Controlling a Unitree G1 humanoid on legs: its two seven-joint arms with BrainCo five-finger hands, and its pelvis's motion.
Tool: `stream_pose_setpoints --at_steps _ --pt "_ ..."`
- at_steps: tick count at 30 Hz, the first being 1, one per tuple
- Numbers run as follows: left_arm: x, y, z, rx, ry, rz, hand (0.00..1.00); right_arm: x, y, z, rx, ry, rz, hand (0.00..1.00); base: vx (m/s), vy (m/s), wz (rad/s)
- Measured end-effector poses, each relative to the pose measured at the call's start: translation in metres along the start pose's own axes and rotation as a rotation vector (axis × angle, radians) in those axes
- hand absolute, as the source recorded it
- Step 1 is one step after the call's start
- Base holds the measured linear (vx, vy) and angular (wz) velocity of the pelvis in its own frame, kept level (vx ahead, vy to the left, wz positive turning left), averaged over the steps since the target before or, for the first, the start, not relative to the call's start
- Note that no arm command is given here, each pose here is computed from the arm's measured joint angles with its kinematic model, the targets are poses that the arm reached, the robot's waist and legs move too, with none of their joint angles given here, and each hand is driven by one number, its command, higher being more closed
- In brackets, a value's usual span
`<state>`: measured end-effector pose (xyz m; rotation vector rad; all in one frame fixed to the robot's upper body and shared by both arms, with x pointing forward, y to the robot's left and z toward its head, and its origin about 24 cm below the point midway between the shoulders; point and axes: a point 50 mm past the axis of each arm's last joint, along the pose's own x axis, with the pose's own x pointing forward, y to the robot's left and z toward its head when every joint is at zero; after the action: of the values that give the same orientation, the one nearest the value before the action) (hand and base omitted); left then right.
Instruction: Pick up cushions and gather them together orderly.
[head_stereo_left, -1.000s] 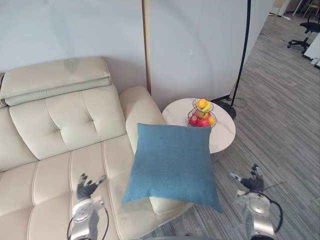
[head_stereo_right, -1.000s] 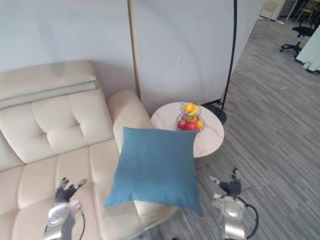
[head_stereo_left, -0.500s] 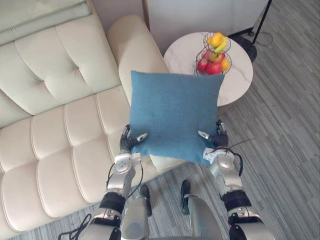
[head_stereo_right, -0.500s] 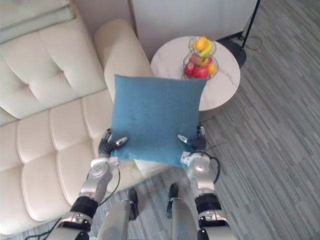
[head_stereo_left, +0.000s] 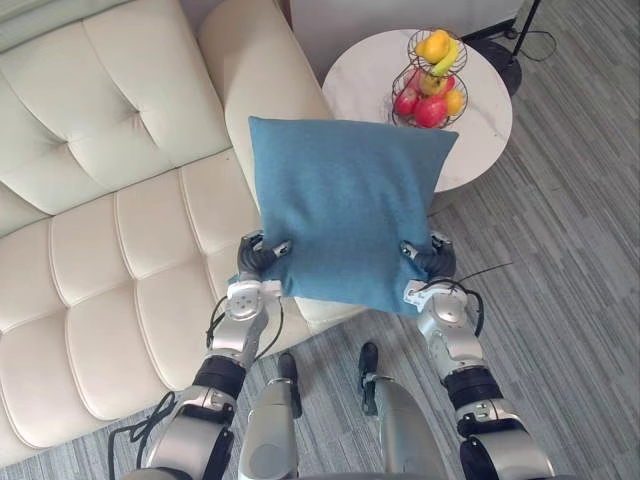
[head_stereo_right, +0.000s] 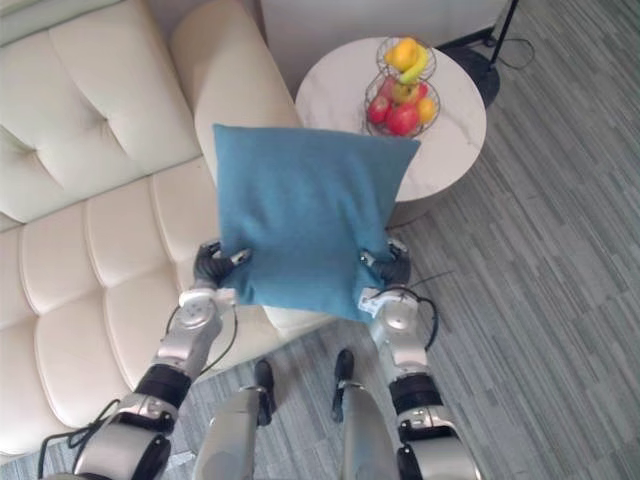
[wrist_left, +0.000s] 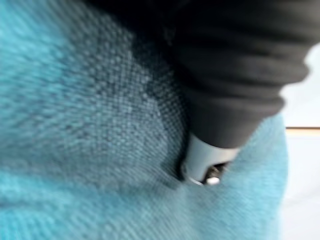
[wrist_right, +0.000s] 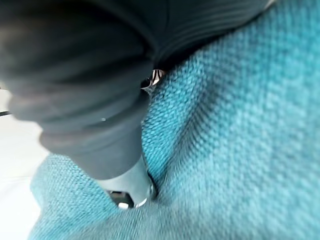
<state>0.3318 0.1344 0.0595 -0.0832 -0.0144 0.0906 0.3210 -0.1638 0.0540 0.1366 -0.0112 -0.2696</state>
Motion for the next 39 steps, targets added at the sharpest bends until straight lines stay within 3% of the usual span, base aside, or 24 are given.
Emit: stream_pose_setpoints --at_steps 12,21,33,39 --pt "-0.060 -0.005 -0.025 -0.078 0.032 -0.058 1.00 -0.062 -0.025 -0.028 0.011 0.052 -0.006 1.00 0.05 0.006 0.07" --pt "-0.109 0.005 -0.045 -0.161 0.113 -0.012 1.00 -0.104 -0.031 -0.038 0.007 0.090 0.036 1.00 0.07 0.008 0.03" --pt "-0.128 0.009 -0.049 -0.189 0.139 0.001 1.00 -0.121 -0.033 -0.035 -0.058 0.071 0.060 1.00 -0.03 0.009 0.11" --pt "-0.121 0.008 -0.029 -0.219 0.051 0.006 1.00 -0.103 -0.023 -0.019 -0.069 -0.009 0.084 1.00 -0.09 0.020 0.39"
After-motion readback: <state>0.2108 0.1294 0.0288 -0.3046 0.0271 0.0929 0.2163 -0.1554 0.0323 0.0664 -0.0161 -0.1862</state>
